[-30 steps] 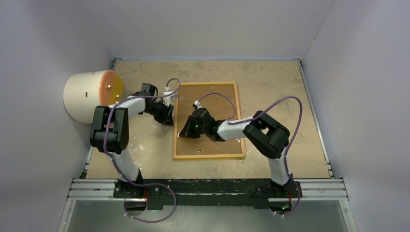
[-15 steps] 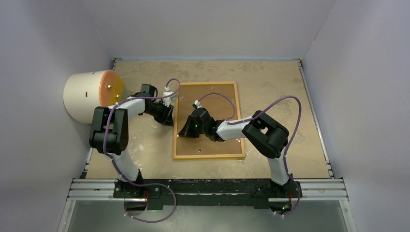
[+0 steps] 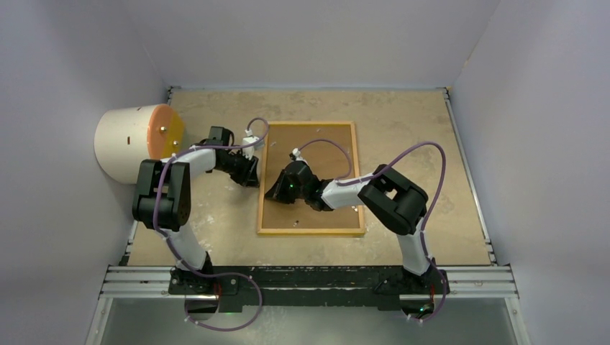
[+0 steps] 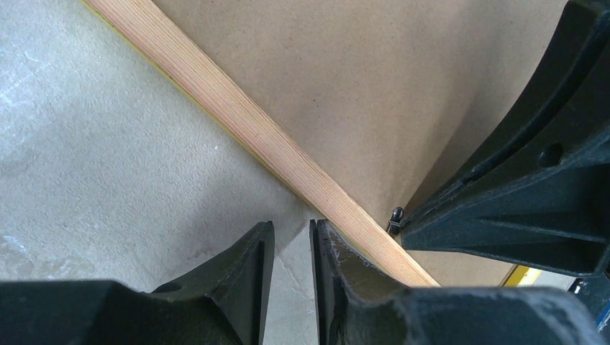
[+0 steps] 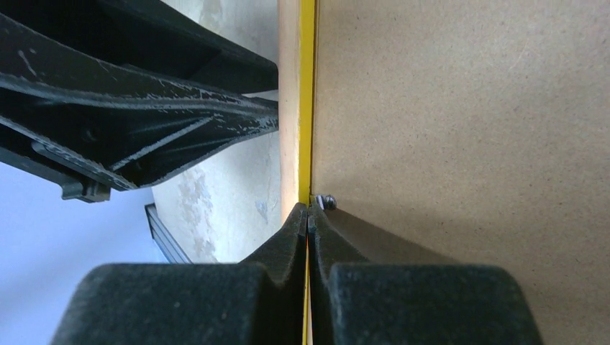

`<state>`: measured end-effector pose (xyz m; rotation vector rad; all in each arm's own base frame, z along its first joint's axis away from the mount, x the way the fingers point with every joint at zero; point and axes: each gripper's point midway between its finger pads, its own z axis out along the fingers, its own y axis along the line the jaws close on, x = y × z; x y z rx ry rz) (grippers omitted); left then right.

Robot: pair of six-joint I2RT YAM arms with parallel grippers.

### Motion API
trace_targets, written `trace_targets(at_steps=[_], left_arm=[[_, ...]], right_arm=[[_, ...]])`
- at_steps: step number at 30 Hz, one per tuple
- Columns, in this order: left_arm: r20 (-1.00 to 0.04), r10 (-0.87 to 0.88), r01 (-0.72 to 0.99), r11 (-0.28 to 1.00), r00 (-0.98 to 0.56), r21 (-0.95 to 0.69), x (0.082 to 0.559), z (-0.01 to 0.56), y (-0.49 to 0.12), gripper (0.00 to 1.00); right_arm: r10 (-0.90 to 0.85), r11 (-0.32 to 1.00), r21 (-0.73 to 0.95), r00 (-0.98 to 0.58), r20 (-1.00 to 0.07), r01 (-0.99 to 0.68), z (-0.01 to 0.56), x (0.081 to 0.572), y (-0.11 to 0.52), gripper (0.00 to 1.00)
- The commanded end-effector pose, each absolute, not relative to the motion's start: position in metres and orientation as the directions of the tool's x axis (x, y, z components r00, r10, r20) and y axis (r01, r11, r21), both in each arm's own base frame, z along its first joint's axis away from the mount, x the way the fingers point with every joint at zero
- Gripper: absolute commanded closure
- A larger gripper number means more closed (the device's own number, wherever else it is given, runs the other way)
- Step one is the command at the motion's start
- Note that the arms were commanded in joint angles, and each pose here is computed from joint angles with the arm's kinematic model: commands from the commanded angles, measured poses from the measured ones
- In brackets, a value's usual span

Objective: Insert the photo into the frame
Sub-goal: Install the photo frame at the center of the board.

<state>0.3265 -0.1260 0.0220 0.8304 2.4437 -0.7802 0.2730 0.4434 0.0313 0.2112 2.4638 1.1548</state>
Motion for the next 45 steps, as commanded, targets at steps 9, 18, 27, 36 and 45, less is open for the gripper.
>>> trace_targets(at_steps=[9,18,27,36,45], left_arm=[[-0.567,0.432,0.691,0.607,-0.702,-0.393,0.312,0.025,-0.136,0.71],[-0.578,0.427,0.697,0.596,-0.696,-0.398,0.309,0.032,-0.138,0.71],[-0.571,0.429,0.695,0.593,-0.700,-0.406,0.305,0.027,-0.138,0.71],[-0.570,0.432,0.699,0.583,-0.699,-0.415,0.303,0.025,-0.143,0.71],[-0.604,0.422,0.704,0.611,-0.676,-0.362,0.326,0.045,-0.137,0.65]], right_arm=[[0.352,0.608,0.793,-0.879,-0.322,-0.046,0.053,0.278,0.441,0.97],[0.330,0.633,0.773,-0.887,-0.323,-0.046,0.052,0.266,0.425,0.86],[0.319,0.649,0.760,-0.901,-0.294,-0.019,0.035,0.270,0.435,0.85],[0.309,0.656,0.755,-0.911,-0.272,-0.003,0.026,0.270,0.441,0.88],[0.330,0.594,0.804,-0.898,-0.291,-0.042,0.064,0.286,0.436,0.87]])
